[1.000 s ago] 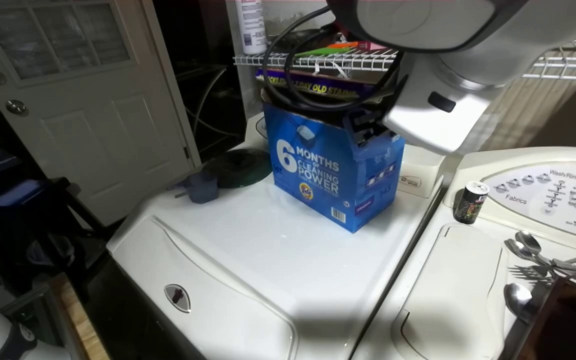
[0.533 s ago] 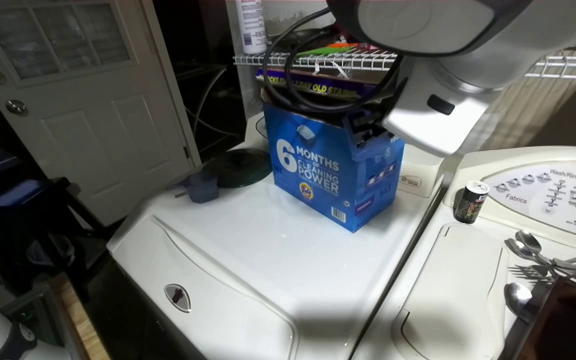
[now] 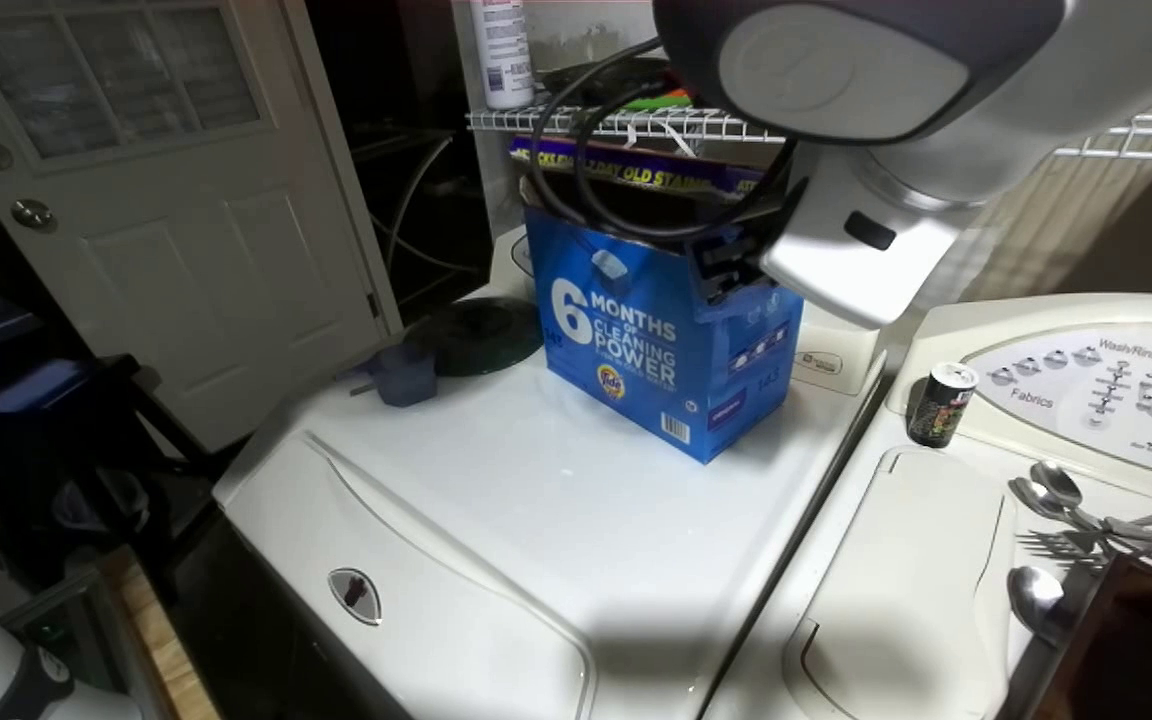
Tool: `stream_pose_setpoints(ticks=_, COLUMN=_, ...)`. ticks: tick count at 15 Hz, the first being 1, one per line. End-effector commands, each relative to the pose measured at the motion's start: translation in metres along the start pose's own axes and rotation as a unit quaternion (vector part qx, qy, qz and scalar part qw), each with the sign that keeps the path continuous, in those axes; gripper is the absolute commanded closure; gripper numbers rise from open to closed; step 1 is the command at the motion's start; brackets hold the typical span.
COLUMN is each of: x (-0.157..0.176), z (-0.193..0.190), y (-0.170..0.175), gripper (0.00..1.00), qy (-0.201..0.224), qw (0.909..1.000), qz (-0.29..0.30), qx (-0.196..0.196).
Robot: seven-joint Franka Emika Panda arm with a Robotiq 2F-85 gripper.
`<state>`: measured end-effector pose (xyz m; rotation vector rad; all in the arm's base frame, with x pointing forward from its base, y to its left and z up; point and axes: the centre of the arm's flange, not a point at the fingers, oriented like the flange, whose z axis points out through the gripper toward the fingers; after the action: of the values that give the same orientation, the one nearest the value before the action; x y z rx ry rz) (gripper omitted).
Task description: Put the blue measuring cup on the right side of the blue box.
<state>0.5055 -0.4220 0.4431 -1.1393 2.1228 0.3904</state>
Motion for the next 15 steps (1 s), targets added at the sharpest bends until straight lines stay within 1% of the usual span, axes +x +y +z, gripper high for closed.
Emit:
stream_pose_setpoints(ticks=1, x=-0.0072, z=0.0302, y=-0.0082, gripper=0.76, qy=-0.015, qw=0.9997, qz=-0.002, qx=-0.021)
stream_pose_setpoints(ticks=9, x=-0.0075, z=0.0361, y=-0.0064, gripper=0.76, qy=-0.011, qw=0.9996, qz=-0.004, qx=-0.027)
stream_pose_setpoints(ticks=11, x=-0.0076, z=0.0367, y=-0.0062, gripper=0.73, qy=-0.012, qw=0.9995, qz=-0.005, qx=-0.028)
stream_pose_setpoints(ticks=15, x=-0.0079, z=0.0384, y=-0.0064, gripper=0.74, qy=-0.011, qw=0.9995, qz=-0.005, qx=-0.029)
